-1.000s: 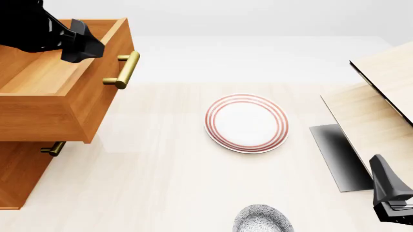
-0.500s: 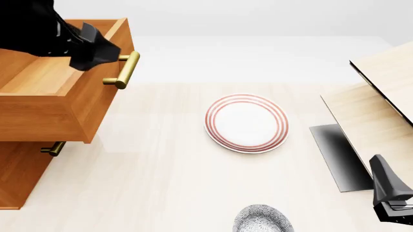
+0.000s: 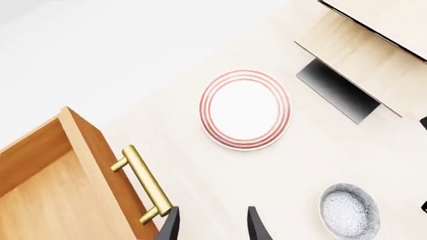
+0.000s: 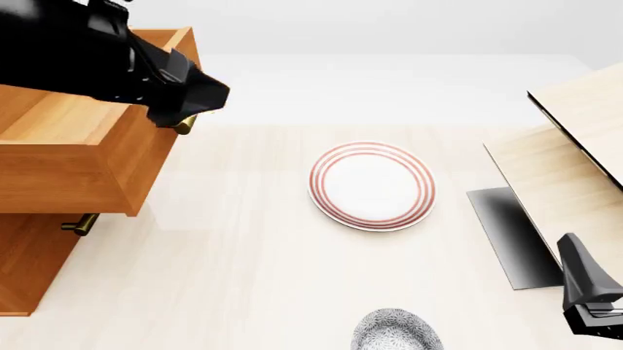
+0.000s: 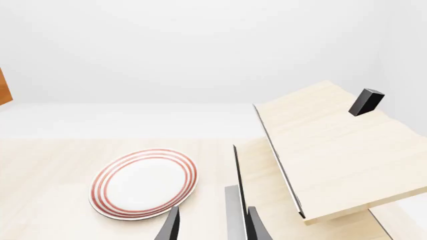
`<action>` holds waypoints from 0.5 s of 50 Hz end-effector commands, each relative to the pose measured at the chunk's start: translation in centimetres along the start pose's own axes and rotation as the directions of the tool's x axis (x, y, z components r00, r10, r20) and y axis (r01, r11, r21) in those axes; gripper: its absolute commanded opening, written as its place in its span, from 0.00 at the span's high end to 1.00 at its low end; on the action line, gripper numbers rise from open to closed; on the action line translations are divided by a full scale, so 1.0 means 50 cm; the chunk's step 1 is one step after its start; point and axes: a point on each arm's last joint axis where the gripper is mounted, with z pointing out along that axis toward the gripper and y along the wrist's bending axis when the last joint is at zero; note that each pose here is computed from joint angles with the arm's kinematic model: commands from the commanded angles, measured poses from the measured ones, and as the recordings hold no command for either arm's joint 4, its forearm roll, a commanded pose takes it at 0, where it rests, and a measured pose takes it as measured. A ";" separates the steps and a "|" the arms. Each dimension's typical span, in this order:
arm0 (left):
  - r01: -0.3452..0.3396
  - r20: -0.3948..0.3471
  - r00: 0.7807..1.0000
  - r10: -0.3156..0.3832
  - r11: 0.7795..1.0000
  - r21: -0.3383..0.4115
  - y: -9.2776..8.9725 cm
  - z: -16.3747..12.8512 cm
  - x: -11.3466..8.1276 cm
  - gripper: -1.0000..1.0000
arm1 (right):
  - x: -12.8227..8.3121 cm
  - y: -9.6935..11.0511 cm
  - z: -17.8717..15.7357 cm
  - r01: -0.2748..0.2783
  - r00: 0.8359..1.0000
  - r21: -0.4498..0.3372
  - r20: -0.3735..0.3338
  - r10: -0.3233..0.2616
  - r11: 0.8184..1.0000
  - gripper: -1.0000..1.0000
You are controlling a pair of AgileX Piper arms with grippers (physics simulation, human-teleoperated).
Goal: Open the top drawer of the cabinet and put the bowl in it.
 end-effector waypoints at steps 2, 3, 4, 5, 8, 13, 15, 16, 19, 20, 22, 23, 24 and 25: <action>-0.007 0.002 1.000 0.007 0.998 0.062 -0.037 0.030 0.018 0.00 | 0.001 0.000 -0.001 -0.001 1.000 0.000 0.000 0.001 1.000 0.00; -0.004 0.000 1.000 0.004 0.998 0.068 -0.040 0.034 0.020 0.00 | 0.001 0.000 -0.001 0.000 1.000 0.000 0.000 0.000 1.000 0.00; 0.001 0.001 1.000 -0.001 0.997 0.072 -0.043 0.037 0.021 0.00 | 0.001 0.000 -0.001 0.000 1.000 0.000 0.000 0.000 1.000 0.00; 0.002 0.000 1.000 -0.002 0.997 0.075 -0.045 0.041 0.026 0.00 | 0.001 0.000 -0.001 0.000 1.000 0.000 0.000 0.000 1.000 0.00; 0.011 -0.001 1.000 -0.011 0.996 0.084 -0.051 0.047 0.032 0.00 | 0.001 0.000 -0.001 0.000 1.000 0.000 0.000 0.000 1.000 0.00; 0.014 -0.009 1.000 -0.013 0.995 0.103 -0.064 0.065 0.047 0.00 | 0.001 0.000 -0.001 0.000 1.000 0.000 0.000 0.000 1.000 0.00; 0.014 -0.012 1.000 -0.012 0.994 0.111 -0.070 0.072 0.053 0.00 | 0.001 0.000 -0.001 0.000 1.000 0.000 0.000 0.000 1.000 0.00; 0.021 -0.014 1.000 -0.020 0.993 0.114 -0.073 0.074 0.055 0.00 | 0.001 0.000 -0.001 0.000 1.000 0.000 0.000 0.000 1.000 0.00; 0.022 -0.024 1.000 -0.019 0.993 0.118 -0.077 0.084 0.068 0.00 | 0.001 0.000 -0.001 0.000 1.000 0.000 0.000 0.000 1.000 0.00; 0.027 -0.024 0.999 -0.024 0.991 0.135 -0.088 0.094 0.066 0.00 | 0.001 0.000 -0.001 0.000 1.000 0.000 0.000 0.000 1.000 0.00; 0.031 -0.026 0.999 -0.028 0.991 0.131 -0.086 0.095 0.074 0.00 | 0.001 0.000 -0.001 -0.001 1.000 0.000 0.000 0.001 1.000 0.00; 0.027 -0.034 0.999 -0.022 0.991 0.130 -0.086 0.100 0.081 0.00 | 0.001 0.000 -0.001 0.000 1.000 0.000 0.000 0.000 1.000 0.00; 0.038 -0.036 0.999 -0.033 0.989 0.145 -0.097 0.108 0.078 0.00 | 0.001 0.000 -0.001 0.000 1.000 0.000 0.000 0.000 1.000 0.00; 0.033 -0.038 0.999 -0.028 0.989 0.141 -0.095 0.108 0.083 0.00 | 0.001 0.000 -0.001 0.000 1.000 0.000 0.000 0.000 1.000 0.00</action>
